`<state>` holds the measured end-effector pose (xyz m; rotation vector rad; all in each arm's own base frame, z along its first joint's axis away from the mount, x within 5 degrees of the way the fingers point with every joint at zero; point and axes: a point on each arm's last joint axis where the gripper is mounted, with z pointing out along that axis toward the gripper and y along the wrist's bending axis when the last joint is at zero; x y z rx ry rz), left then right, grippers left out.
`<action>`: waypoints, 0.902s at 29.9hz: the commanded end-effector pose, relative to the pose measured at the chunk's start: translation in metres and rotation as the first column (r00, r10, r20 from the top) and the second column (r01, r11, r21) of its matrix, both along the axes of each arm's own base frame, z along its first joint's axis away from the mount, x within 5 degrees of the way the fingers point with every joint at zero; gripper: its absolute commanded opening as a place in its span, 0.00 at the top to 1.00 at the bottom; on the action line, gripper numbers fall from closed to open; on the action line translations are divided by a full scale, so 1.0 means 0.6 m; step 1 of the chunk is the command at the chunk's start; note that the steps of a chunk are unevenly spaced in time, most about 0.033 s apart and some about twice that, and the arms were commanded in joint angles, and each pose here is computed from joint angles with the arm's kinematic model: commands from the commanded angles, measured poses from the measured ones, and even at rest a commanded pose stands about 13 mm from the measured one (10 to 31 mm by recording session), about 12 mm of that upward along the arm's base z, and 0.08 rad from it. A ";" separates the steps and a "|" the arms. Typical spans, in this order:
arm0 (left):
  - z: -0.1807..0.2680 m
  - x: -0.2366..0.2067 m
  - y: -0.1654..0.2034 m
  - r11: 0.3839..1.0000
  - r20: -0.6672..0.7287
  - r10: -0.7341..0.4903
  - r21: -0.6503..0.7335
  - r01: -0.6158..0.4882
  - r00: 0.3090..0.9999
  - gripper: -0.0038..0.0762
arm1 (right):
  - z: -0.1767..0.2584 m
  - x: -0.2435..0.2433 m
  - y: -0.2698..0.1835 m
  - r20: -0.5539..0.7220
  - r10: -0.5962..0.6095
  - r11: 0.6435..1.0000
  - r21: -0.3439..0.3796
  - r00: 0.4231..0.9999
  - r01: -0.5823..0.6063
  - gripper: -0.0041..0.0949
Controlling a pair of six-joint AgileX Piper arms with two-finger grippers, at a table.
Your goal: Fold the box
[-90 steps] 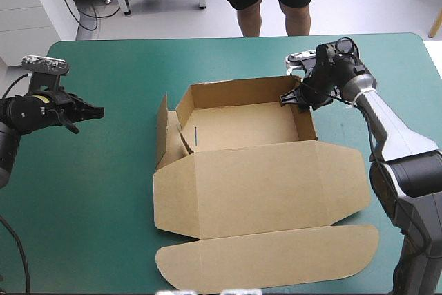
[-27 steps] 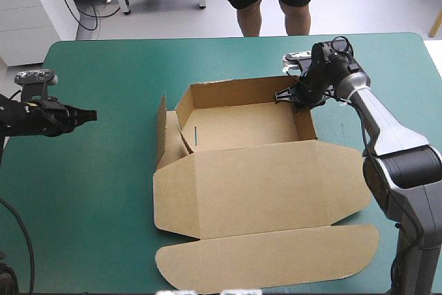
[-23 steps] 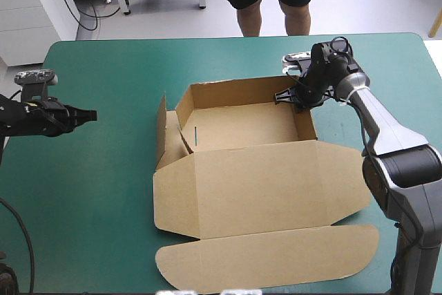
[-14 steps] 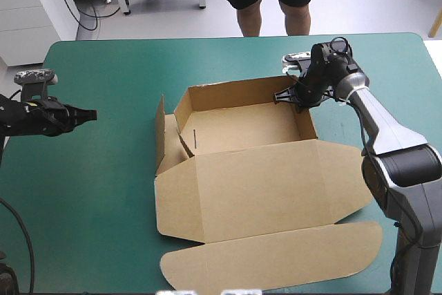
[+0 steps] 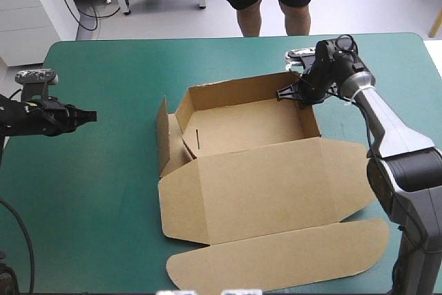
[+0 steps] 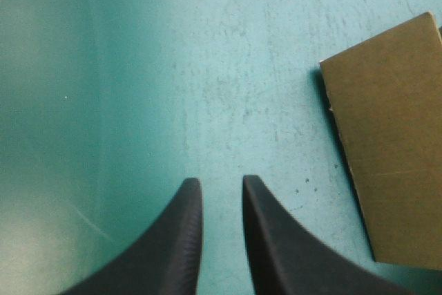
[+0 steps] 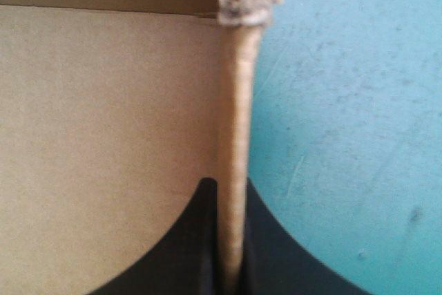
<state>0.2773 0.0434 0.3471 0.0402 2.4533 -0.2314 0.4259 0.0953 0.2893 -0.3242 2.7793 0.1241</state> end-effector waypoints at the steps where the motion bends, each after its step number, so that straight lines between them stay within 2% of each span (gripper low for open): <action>1: 0.031 -0.003 -0.003 1.000 0.092 0.024 -0.022 -0.022 0.996 0.45 | 0.085 -0.024 -0.022 0.129 -0.009 0.998 0.063 0.992 0.001 0.98; 3: 0.031 -0.003 -0.003 0.999 0.091 0.025 -0.023 -0.023 0.996 0.27 | 0.099 -0.029 -0.030 0.143 -0.014 0.994 0.109 0.990 -0.002 0.98; 5: 0.032 -0.003 -0.005 0.999 0.094 0.026 -0.036 -0.023 0.995 0.19 | 0.111 -0.034 -0.036 0.153 -0.024 0.988 0.151 0.988 0.001 0.98; 14: 0.036 0.000 -0.011 0.995 0.114 0.036 -0.101 -0.024 0.993 0.19 | 0.192 -0.081 -0.065 0.273 -0.038 0.982 0.190 0.961 -0.016 0.98; 23: 0.024 0.020 -0.027 0.959 0.090 0.028 -0.282 -0.001 0.996 0.23 | 0.289 -0.160 -0.090 0.418 -0.070 0.959 0.277 0.906 -0.054 0.98; 27: 0.031 0.023 -0.037 0.939 0.129 -0.002 -0.341 0.046 0.992 0.23 | 0.313 -0.185 -0.095 0.457 -0.078 0.956 0.287 0.886 -0.064 0.98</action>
